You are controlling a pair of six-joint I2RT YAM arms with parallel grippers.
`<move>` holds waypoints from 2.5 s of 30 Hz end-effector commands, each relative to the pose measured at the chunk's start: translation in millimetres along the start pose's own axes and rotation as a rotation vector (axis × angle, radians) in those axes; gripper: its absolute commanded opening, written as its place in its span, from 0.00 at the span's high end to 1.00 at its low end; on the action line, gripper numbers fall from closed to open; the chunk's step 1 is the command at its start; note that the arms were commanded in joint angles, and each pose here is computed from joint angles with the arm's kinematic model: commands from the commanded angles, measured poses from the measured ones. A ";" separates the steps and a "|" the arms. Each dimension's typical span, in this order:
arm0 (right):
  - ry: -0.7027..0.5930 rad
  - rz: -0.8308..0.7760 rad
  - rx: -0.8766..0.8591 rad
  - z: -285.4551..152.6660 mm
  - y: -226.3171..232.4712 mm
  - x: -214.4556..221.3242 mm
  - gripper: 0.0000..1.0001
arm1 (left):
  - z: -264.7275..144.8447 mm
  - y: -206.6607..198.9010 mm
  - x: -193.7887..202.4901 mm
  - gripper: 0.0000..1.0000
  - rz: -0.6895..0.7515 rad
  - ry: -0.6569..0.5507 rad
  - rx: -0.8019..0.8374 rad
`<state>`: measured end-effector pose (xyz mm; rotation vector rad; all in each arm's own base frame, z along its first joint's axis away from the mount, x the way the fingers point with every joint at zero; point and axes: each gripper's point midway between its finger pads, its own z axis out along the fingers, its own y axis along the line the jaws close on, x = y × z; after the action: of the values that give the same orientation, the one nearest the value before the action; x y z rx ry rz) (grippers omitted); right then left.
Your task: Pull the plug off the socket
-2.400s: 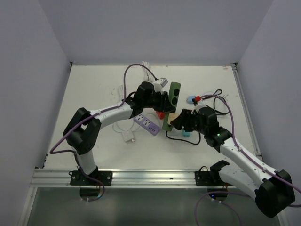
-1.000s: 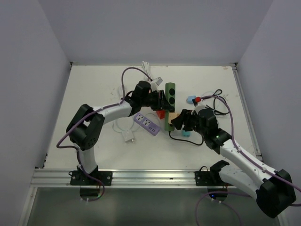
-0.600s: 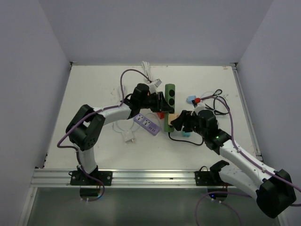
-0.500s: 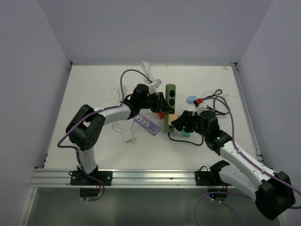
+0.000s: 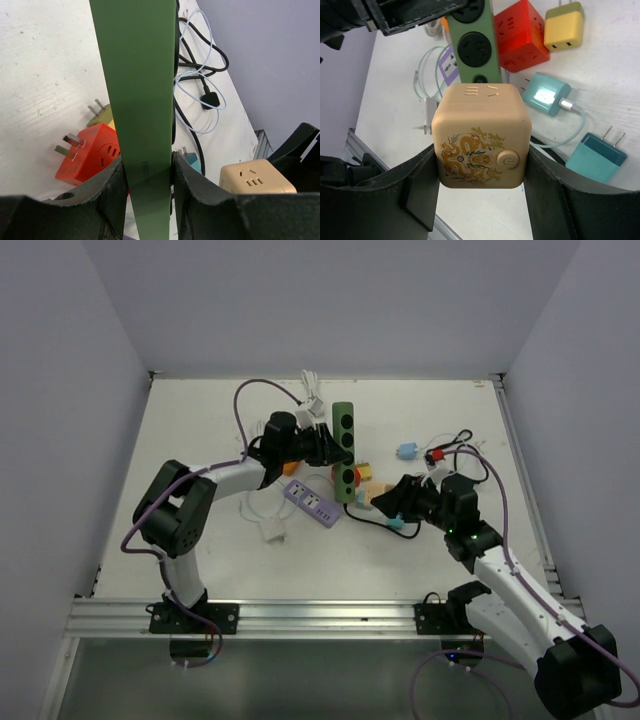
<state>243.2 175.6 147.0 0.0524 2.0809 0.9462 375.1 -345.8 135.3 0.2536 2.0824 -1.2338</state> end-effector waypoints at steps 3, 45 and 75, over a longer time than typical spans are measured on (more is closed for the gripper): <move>-0.100 -0.030 0.146 -12.7 -9.0 -34.9 1.00 | -11.7 -46.0 -40.9 1.00 0.101 -0.123 0.115; 0.034 0.217 0.333 63.9 -131.3 -53.5 0.03 | -59.6 -76.0 15.1 1.00 0.073 -0.071 0.108; 0.131 -0.435 -0.052 36.8 43.9 -2.8 0.05 | -46.0 -94.7 -7.4 1.00 0.030 -0.095 0.168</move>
<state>250.4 220.9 160.5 -0.4490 2.1057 0.8156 304.9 -344.6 173.1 0.2719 2.0450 -1.3022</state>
